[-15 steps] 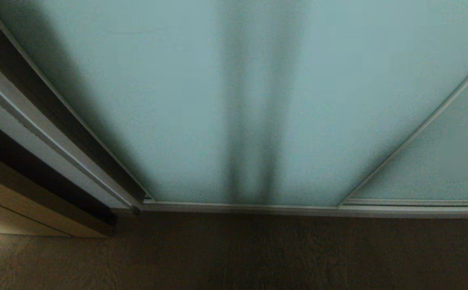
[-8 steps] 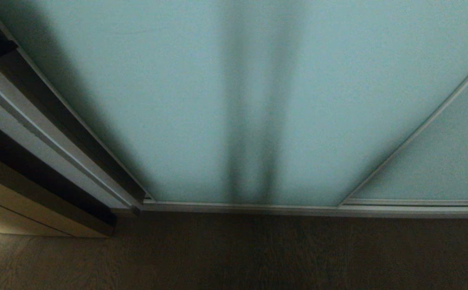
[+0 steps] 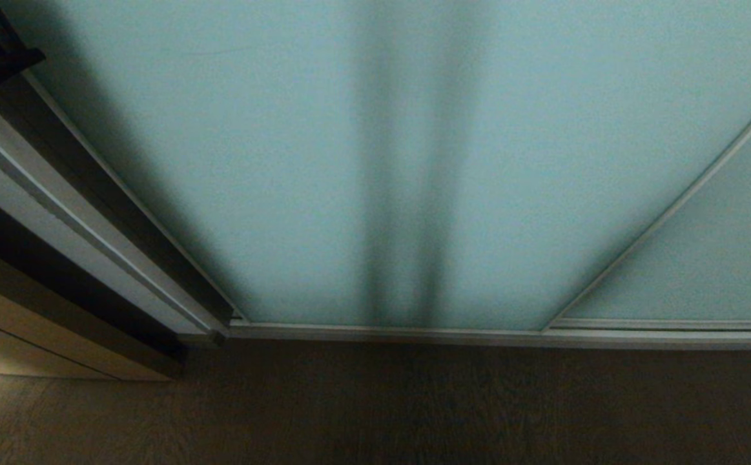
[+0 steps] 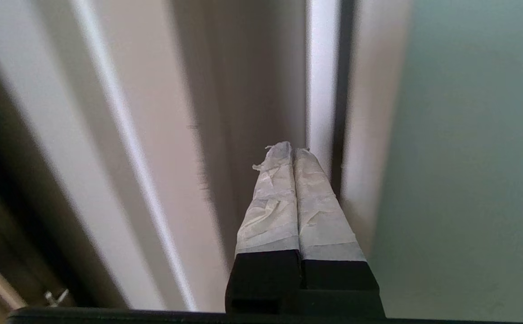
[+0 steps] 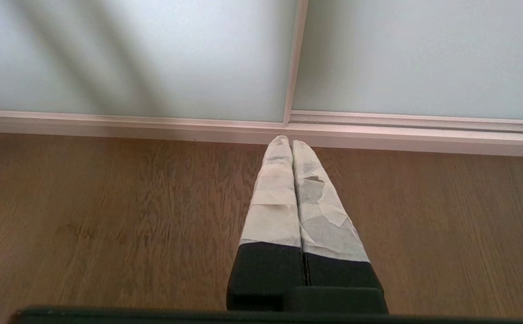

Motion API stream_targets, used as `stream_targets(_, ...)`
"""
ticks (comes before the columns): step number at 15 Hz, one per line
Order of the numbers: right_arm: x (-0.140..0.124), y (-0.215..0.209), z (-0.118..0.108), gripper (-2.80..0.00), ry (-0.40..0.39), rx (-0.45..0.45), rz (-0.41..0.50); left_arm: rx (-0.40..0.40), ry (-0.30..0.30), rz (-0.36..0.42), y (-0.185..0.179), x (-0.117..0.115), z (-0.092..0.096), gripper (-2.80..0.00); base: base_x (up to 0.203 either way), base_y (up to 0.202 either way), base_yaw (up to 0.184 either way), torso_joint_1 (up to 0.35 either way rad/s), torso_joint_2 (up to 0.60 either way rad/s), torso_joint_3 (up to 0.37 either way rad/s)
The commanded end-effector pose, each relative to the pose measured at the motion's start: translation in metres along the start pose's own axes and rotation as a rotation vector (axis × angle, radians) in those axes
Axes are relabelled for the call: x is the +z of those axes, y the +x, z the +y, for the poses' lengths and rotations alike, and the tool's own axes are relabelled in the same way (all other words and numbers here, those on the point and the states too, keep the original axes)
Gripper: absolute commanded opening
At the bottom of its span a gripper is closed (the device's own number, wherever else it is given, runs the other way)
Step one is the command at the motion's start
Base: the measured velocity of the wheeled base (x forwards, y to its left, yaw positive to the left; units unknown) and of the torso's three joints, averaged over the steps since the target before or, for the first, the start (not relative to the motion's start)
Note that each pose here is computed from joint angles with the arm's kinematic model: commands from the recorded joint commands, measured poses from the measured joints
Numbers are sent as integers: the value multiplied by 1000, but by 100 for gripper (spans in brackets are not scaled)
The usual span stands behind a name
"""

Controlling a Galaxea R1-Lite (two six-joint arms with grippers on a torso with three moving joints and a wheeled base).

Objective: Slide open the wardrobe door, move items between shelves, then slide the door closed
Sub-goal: Open the door

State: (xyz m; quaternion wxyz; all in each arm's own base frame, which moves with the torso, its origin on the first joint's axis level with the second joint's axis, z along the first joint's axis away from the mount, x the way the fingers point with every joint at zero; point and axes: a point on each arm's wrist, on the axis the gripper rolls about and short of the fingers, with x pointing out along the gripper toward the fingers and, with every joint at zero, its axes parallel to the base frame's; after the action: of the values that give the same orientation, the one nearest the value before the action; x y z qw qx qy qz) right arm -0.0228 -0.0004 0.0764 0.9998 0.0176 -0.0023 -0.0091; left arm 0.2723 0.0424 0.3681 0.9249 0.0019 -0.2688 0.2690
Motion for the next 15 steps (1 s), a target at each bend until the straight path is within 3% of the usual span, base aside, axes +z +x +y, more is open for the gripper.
stream_targets(1,0,0,0,-280,0,0,1,-4,5,10,4,-8,-2,-280,0,0,0,0,0,0)
stream_targets(9,0,0,0,-280,0,0,1,-84,13,51,9,-28,-11,-280,0,0,0,0,0,0)
stream_targets(15,0,0,0,-280,0,0,0,-173,-58,52,-4,-19,-23,-280,0,0,0,0,0,0)
